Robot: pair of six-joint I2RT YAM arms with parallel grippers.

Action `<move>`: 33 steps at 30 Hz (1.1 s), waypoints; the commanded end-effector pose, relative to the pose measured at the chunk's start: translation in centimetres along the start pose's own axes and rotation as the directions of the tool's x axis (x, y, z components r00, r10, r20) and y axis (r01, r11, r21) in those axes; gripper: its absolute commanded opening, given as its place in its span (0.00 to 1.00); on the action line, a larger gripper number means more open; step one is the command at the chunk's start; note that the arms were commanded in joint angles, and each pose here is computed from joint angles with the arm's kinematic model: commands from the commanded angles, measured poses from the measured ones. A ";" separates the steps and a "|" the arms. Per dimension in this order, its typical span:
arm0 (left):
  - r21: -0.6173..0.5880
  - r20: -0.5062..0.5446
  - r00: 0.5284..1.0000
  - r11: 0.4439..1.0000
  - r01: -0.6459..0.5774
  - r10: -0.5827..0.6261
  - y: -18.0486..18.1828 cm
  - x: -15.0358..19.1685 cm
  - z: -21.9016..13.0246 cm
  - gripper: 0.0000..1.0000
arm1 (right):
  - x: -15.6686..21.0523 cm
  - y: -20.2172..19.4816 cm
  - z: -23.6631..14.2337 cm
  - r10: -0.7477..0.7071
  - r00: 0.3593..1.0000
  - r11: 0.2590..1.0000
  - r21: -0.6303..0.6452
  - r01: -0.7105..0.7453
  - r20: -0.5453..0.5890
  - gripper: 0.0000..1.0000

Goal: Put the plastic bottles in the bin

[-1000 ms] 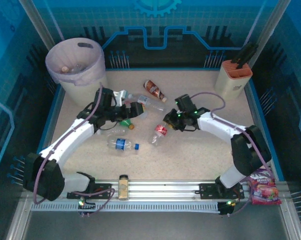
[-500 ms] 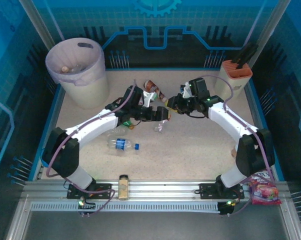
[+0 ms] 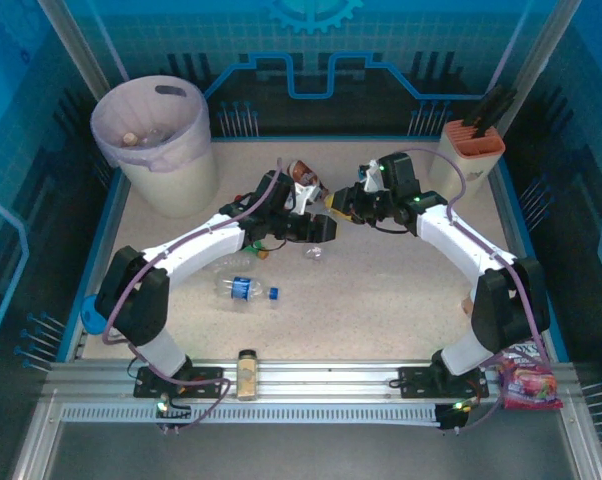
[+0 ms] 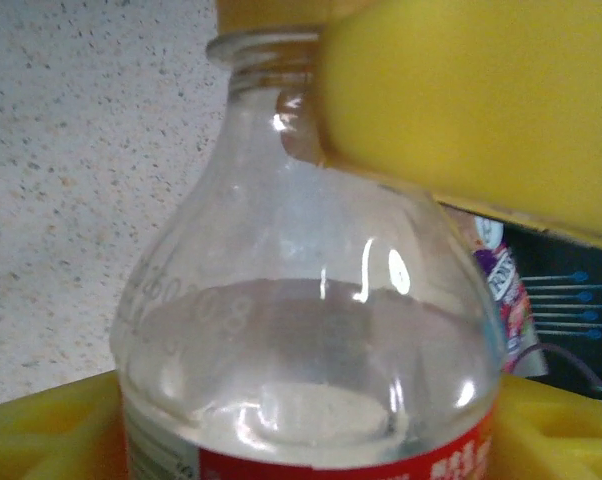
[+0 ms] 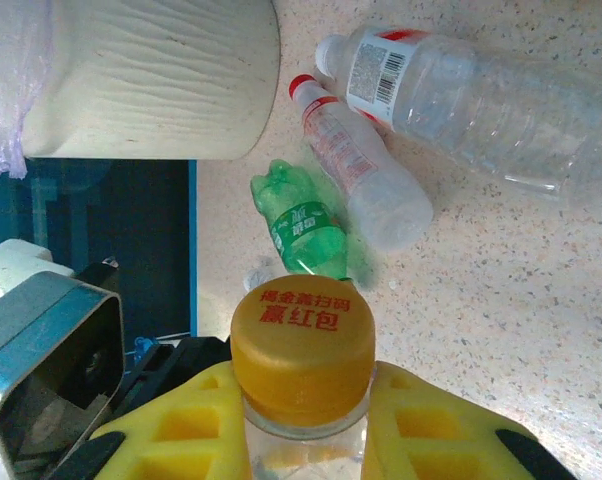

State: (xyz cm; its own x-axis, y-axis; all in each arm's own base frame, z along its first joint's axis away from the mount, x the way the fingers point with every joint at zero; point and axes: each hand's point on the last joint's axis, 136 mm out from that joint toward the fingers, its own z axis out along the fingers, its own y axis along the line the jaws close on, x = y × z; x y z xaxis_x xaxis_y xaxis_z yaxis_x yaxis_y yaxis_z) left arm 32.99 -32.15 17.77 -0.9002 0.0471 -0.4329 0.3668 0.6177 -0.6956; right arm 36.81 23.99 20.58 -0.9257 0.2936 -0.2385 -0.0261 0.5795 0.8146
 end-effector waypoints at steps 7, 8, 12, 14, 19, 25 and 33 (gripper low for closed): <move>-0.004 0.008 1.000 1.000 0.004 -0.004 -0.2 -0.3 0.2 0.58 | -1.1 0.9 -0.5 0.014 1.000 0.999 -0.048 -0.013 0.022 0.36; -0.008 0.012 1.000 1.000 0.008 -0.008 0.0 -0.4 0.1 0.57 | -1.2 0.8 -0.8 0.018 0.999 0.999 -0.048 -0.017 0.026 0.44; -0.022 0.028 0.999 1.000 0.019 -0.018 0.5 -0.9 0.0 0.54 | -1.4 0.2 -2.6 -0.003 0.999 1.000 -0.022 0.004 0.046 0.72; -0.027 0.038 0.999 0.999 0.019 -0.018 0.6 -1.4 -0.3 0.53 | -1.3 -0.2 -3.6 -0.032 0.998 0.999 0.017 0.031 0.045 0.79; -0.057 0.089 0.995 0.998 -0.030 0.035 -0.1 -4.2 -3.1 0.46 | -1.9 -1.8 -6.0 -0.046 0.994 0.997 0.062 0.040 0.096 0.88; -0.158 0.178 0.974 0.981 -0.109 0.137 -0.9 -10.0 -9.6 0.30 | -1.0 -3.9 -6.5 -0.064 0.995 0.990 0.128 0.053 0.077 0.90; -0.322 0.344 0.914 0.941 -0.099 0.214 1.6 -18.0 -20.3 0.00 | 1.5 -5.8 -6.0 -0.175 0.984 0.946 0.270 0.180 -0.040 0.91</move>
State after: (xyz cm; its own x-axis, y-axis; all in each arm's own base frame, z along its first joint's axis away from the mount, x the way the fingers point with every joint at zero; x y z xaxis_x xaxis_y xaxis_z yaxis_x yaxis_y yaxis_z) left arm 44.16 -19.19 36.52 -0.6524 -0.1329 -0.7461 0.3998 0.7760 -0.4878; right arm 34.78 16.49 19.74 -0.9014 0.2703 -0.3382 -0.0351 0.7330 0.6793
